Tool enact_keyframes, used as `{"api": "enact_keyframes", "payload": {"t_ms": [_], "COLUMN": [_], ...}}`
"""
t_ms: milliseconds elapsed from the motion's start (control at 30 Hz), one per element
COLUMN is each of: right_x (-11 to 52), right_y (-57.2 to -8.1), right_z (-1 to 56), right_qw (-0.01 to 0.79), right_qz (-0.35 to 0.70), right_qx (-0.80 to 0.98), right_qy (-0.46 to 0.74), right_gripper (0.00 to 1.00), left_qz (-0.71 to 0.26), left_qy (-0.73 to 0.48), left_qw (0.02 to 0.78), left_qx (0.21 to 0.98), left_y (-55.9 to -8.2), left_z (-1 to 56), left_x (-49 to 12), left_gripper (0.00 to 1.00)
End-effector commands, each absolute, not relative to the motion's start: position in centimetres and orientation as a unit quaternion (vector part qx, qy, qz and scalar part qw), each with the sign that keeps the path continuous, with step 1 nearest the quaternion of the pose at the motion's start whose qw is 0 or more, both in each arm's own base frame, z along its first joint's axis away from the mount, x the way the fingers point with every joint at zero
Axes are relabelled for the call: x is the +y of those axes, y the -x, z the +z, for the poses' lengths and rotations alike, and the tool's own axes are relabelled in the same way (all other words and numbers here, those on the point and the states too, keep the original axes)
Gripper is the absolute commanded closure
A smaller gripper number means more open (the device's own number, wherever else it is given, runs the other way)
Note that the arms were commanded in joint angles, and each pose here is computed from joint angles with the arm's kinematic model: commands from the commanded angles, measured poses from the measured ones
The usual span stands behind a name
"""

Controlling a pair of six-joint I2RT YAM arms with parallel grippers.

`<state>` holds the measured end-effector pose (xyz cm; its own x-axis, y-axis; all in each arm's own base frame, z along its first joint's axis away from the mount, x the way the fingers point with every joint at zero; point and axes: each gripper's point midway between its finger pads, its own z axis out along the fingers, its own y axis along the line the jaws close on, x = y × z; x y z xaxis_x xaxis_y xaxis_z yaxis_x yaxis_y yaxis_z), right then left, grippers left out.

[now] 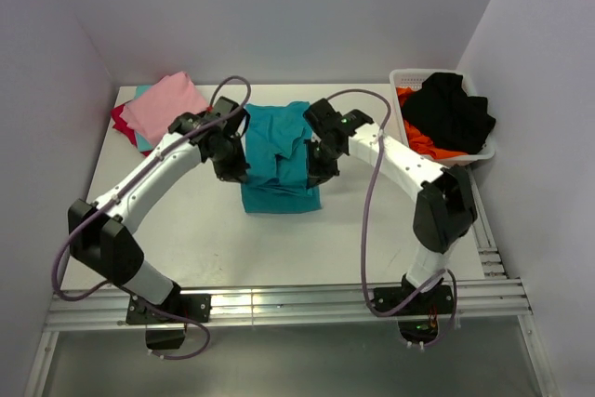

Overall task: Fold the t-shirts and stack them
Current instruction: Neatly place the folded tshirt to the corner

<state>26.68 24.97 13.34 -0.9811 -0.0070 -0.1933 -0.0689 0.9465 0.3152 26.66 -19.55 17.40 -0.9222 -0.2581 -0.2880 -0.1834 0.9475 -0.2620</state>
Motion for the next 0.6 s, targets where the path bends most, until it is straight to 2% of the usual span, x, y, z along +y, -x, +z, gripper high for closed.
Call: {"api": "enact_keyframes", "payload": {"t_ms": [0,300,333,367,433,467,500,533,567], "right_x": [25.0,24.6,24.5,24.3,24.2,23.8,23.8,23.8,23.9], "right_y": [-29.3,-37.5,-38.3,-38.8,-39.5,-39.7,-40.0,-40.3,-40.6], "right_z": [13.9,12.5,13.0,11.8,10.8,10.5,9.9,9.8,9.8], "right_qw": [0.102,0.093,0.099,0.087,0.077,0.074,0.069,0.073,0.076], "right_qz": [0.156,0.139,0.136,0.129,0.123,0.117,0.114,0.116,0.119], "right_qx": [0.982,0.986,0.986,0.988,0.989,0.990,0.990,0.989,0.988], "right_qy": [0.033,0.004,-0.001,-0.009,-0.027,-0.037,-0.052,-0.055,-0.057], "right_gripper": [1.00,1.00,1.00,1.00,1.00,0.78,0.47,0.16,0.00], "left_qz": [-0.120,-0.138,-0.137,-0.150,-0.161,-0.173,-0.170,-0.165,-0.164], "left_qy": [0.093,0.099,0.095,0.094,0.095,0.099,0.108,0.118,0.129], "left_qw": [0.175,0.173,0.158,0.153,0.148,0.145,0.145,0.147,0.148], "left_qx": [0.973,0.970,0.973,0.972,0.971,0.969,0.969,0.968,0.967], "left_y": [-29.7,-39.2,-40.1,-40.9,-42.8,-43.5,-44.6,-45.2,-45.9], "left_z": [18.1,15.2,13.4,13.0,11.5,11.1,10.2,9.9,9.7], "left_x": [-18.4,-19.2,-19.5,-19.6,-20.2,-20.2,-20.0,-19.6,-19.0], "left_gripper": [1.00,0.99,1.00,0.98,0.80,0.55,0.42,0.36,0.29]}}
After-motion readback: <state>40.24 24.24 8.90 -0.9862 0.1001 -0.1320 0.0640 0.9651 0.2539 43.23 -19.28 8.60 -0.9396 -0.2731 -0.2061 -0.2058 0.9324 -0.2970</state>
